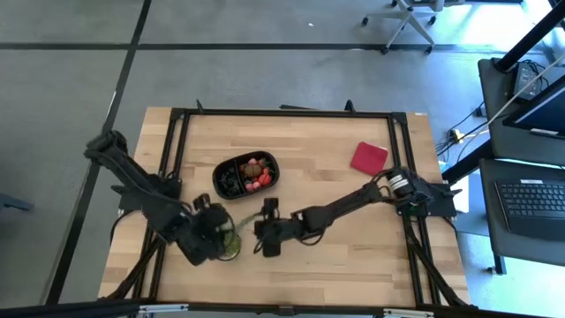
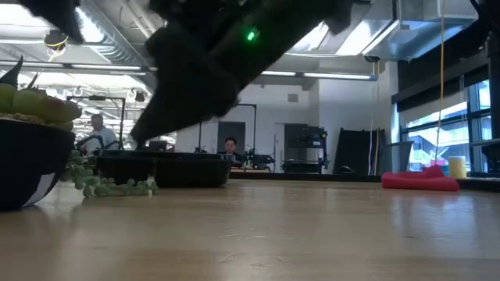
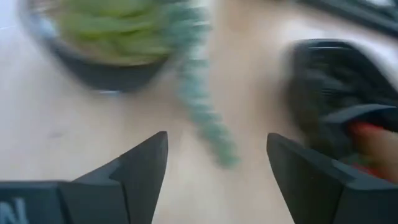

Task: Pick and placing Produce into tupperware
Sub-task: Return to Home Position

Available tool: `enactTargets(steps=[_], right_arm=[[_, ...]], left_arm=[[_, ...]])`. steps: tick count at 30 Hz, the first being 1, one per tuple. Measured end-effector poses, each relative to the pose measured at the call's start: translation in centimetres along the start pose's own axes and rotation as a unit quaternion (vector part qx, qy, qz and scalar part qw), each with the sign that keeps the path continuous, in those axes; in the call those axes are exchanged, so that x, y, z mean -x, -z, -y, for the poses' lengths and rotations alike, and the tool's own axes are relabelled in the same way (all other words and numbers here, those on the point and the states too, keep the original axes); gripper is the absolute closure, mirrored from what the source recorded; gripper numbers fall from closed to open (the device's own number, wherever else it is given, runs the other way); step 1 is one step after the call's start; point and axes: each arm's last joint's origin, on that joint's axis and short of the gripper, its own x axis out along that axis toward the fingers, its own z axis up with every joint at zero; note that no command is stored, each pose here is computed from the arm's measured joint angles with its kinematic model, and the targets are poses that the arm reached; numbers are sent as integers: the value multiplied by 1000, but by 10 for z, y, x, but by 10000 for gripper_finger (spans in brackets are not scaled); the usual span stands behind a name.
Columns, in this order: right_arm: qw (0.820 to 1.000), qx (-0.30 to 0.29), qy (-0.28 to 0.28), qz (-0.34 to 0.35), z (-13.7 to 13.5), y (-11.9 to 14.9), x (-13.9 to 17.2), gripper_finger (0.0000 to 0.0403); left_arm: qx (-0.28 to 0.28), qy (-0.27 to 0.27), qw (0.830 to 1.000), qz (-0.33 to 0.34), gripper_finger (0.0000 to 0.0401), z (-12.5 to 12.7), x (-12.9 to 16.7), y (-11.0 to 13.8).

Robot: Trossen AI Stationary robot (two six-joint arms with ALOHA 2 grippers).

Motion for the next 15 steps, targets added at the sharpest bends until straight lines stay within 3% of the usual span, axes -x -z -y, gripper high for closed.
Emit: enactTargets(steps=[7, 15], right_arm=[[995, -57, 82, 30, 54, 9, 66, 128], [982, -89, 125, 108, 119, 42, 173, 128]], left_arm=[[-20, 18, 994, 109, 222, -40, 37, -7], [-12, 118, 976, 185, 222, -93, 41, 9]])
